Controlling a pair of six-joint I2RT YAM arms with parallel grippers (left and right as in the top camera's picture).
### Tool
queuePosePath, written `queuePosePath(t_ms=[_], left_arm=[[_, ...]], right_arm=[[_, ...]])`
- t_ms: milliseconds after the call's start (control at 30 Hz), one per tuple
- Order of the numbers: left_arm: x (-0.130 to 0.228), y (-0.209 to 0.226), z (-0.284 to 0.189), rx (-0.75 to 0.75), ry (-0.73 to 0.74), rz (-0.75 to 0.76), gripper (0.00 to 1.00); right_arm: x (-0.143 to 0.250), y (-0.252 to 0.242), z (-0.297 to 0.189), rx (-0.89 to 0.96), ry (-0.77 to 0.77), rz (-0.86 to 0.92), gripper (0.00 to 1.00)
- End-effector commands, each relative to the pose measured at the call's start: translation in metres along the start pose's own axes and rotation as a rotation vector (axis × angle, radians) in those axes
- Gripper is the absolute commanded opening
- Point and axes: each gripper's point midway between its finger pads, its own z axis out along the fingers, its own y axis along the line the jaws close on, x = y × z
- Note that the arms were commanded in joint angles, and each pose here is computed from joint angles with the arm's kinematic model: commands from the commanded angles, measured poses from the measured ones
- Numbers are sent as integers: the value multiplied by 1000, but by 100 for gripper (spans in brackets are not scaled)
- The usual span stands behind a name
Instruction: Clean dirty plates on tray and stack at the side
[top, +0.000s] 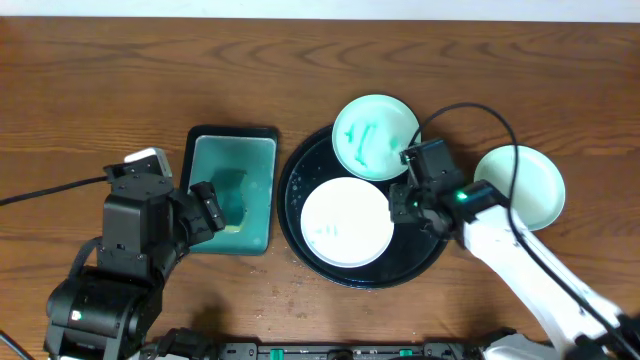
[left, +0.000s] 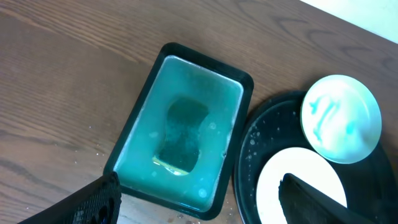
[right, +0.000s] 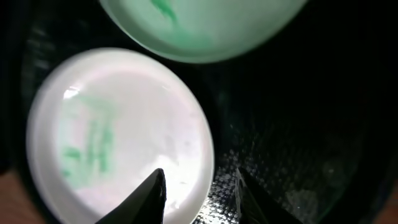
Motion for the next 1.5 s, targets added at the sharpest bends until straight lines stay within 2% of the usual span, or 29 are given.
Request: queuePosePath(t_ms=[0,167,500,700,767,833,933,1000,1133,1300,1467], left_arm=[[14,3,20,-35,81,16,82],[43,11,63,-135,267,47,81],[80,19,147,-267,518,132,80],[118,40,193,-356,693,103,65],[128,47,206,-356,737,68,60],[132,53,217,-351,759,37,50],[134,52,227,-308,770,-2,43],[132,46,232,-244,768,2,31],[132,45,232,-239,773,3,10],[130,45,222,-235,795,35,7],[108,36,204,-215,748,35,7]], right_arm=[[-15,5,-25,-18,-86,-62,35],[-15,5,-31,-22,-97,-62,35],[-3,0,-29,-3,-49,-60,35],[0,-3,-29,15,-36,-59,35],[2,-5,-29,21,-31,-58,36],[2,-6,-29,27,-28,-58,36],[2,-6,-29,26,-28,-58,37],[2,-6,-29,26,-28,-58,37],[2,-6,-29,27,-28,-58,37],[2,-6,-29,30,-30,-58,37],[0,-11,-29,55,-39,-53,37]])
